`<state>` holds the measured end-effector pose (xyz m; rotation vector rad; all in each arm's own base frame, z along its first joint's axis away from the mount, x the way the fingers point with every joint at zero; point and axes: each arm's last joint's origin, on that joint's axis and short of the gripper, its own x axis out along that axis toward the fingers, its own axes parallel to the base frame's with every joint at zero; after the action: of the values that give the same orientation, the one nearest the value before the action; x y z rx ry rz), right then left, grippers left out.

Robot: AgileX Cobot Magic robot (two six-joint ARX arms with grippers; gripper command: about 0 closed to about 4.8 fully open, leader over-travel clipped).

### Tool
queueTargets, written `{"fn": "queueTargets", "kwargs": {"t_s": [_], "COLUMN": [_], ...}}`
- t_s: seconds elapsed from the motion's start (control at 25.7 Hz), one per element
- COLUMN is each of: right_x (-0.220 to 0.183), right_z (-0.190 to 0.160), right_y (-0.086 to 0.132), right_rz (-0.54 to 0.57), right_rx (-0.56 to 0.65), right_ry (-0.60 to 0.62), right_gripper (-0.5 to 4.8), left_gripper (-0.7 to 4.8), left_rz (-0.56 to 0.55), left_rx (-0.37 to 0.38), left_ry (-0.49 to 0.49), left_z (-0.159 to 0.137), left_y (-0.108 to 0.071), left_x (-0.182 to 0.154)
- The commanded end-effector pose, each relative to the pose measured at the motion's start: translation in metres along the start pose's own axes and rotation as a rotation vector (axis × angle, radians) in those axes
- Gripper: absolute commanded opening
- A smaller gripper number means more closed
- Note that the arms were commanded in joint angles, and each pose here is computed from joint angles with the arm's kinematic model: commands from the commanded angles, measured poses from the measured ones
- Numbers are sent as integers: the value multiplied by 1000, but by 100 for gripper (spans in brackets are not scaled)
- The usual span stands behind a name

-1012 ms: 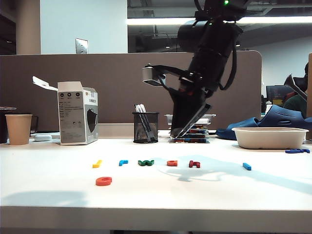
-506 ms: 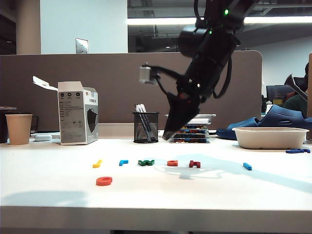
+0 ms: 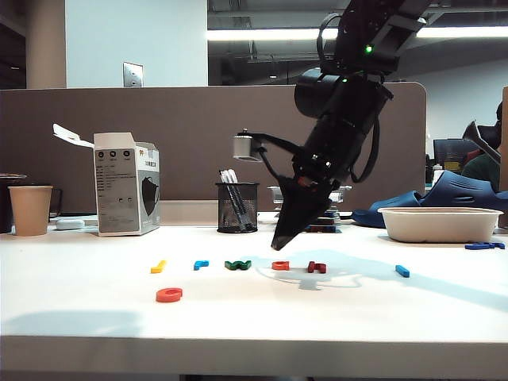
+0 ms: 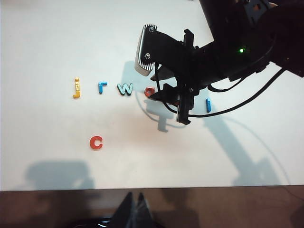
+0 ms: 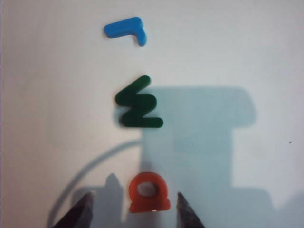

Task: Select the appropriate letters from the row of letter magnets placed on the table to arrange into the word "car".

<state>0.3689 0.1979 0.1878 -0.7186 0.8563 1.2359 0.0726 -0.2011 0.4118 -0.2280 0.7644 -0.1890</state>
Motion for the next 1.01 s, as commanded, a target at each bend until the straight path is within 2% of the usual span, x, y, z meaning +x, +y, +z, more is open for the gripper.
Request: {"fn": "queueTargets", "kwargs": {"t_s": [0.04,0.47,1.01], "right_x": [4,8,14], "right_z": [0,-3,-7], "right_y": [-2,-7,-8], "right_rz": [-2,-27,3], "right_rx": [-19,-34,-20], "right_ry": [-13,-11,-14], "right_gripper": [220,211,209], "left_gripper": [-5,-5,-5], "left_rz": [-2,-2,-2], "left_rx": [-4,-4,-4], "left_ry": [-10,-10,-10], "left_z": [1,1,1], "left_y": [0,0,0], "left_x": [-1,-1,-1]}}
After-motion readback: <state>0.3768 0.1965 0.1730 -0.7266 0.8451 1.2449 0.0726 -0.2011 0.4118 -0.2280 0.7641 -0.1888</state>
